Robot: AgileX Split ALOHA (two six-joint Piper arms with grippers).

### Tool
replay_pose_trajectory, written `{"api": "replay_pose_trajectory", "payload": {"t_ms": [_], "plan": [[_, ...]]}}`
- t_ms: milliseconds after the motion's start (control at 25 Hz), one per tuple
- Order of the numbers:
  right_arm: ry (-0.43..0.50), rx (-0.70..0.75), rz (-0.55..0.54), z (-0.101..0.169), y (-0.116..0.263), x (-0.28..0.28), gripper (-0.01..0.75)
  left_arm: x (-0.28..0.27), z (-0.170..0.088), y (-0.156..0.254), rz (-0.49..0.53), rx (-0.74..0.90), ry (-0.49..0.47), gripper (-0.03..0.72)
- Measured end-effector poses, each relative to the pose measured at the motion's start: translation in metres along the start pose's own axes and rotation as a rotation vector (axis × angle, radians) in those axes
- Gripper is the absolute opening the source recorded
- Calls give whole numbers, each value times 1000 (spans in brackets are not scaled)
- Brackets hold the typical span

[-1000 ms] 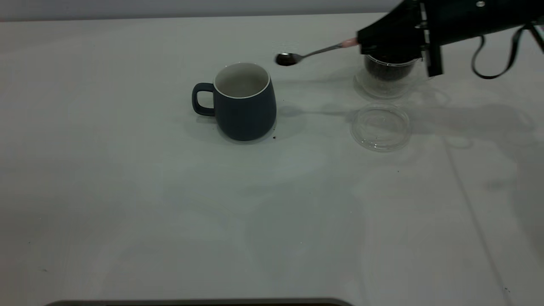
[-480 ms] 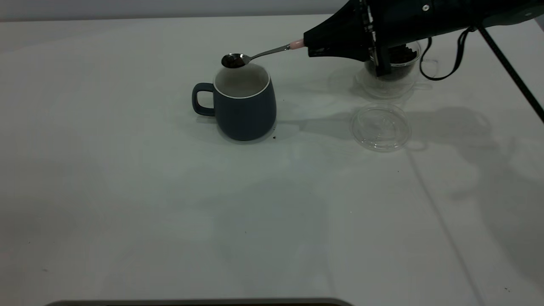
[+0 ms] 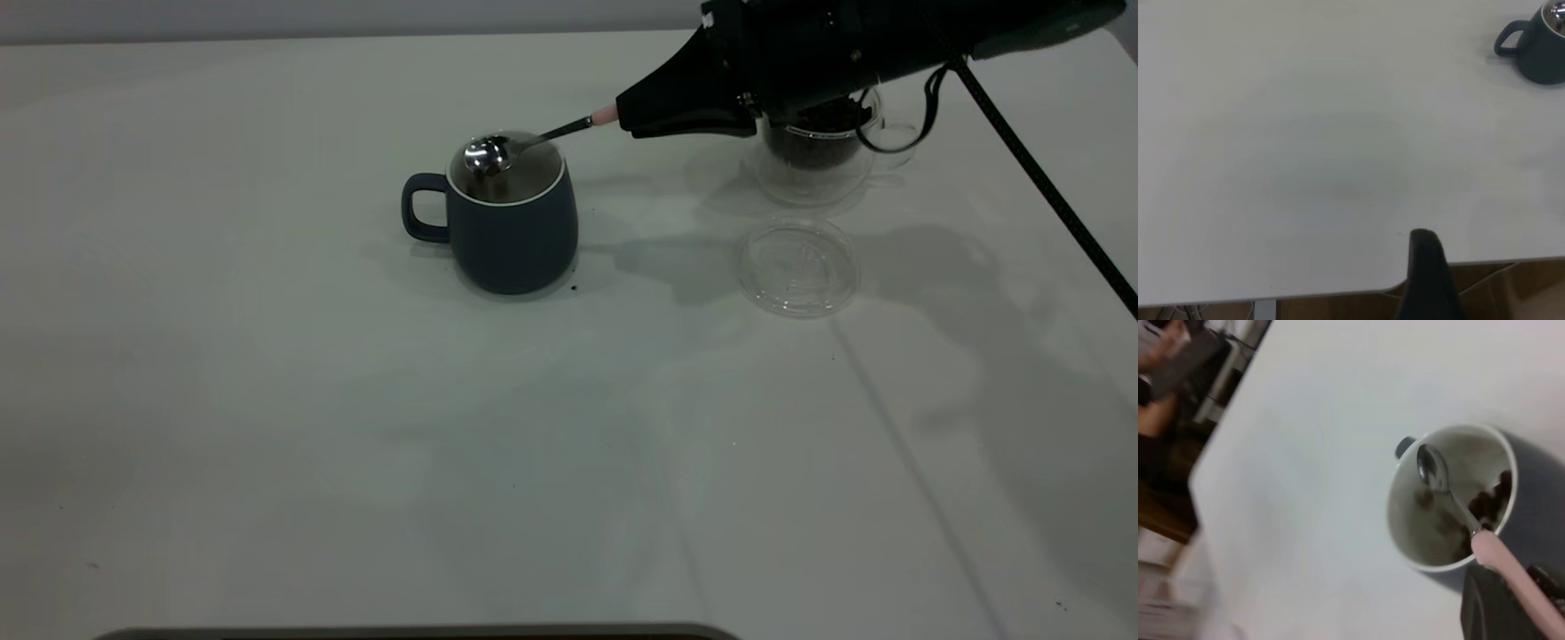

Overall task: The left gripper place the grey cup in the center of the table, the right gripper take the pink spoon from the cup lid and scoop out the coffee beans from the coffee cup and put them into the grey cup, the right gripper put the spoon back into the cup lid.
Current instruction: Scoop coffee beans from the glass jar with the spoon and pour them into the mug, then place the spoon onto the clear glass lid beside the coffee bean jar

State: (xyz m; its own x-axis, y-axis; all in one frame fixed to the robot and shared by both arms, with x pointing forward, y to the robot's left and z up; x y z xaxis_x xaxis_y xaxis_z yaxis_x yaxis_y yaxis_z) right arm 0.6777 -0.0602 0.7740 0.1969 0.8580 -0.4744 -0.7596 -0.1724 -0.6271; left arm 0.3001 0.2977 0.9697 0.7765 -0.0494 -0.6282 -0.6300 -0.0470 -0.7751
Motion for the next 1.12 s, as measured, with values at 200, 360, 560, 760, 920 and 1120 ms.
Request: {"api": "replay_pose_trajectory", "payload": {"t_ms": [200, 360, 560, 760, 920, 1120], "plan": [[67, -186, 10, 8, -21, -14, 100, 0, 0, 0, 0, 0, 0, 565], [83, -232, 70, 19, -24, -31, 100, 0, 0, 0, 0, 0, 0, 565], [159, -195, 90, 16, -27, -92, 100, 0, 0, 0, 0, -2, 0, 565], [299, -12, 3, -11, -5, -168, 100, 0, 0, 0, 0, -2, 0, 565], [400, 204, -37, -48, 39, -202, 100, 0, 0, 0, 0, -2, 0, 565], [389, 330, -19, -66, 74, -197, 100, 0, 0, 0, 0, -2, 0, 565]]}}
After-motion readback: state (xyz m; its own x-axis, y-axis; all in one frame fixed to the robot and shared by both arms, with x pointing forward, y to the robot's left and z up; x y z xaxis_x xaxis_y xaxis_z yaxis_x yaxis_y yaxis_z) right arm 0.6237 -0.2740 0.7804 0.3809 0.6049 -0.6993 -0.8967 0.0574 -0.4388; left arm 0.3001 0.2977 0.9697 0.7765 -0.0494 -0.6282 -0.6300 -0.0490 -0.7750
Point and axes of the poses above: a point on each arm's last joint axis where the gripper is mounted, x pointing out along that axis toward the gripper, z along the wrist's bending axis when the last joint is at zero, y = z × x, the point moved 10 cm from there along x, pointing out along that axis toward the gripper, and after that the axes turned 4 degrees about -x, right-handed, at the moved point
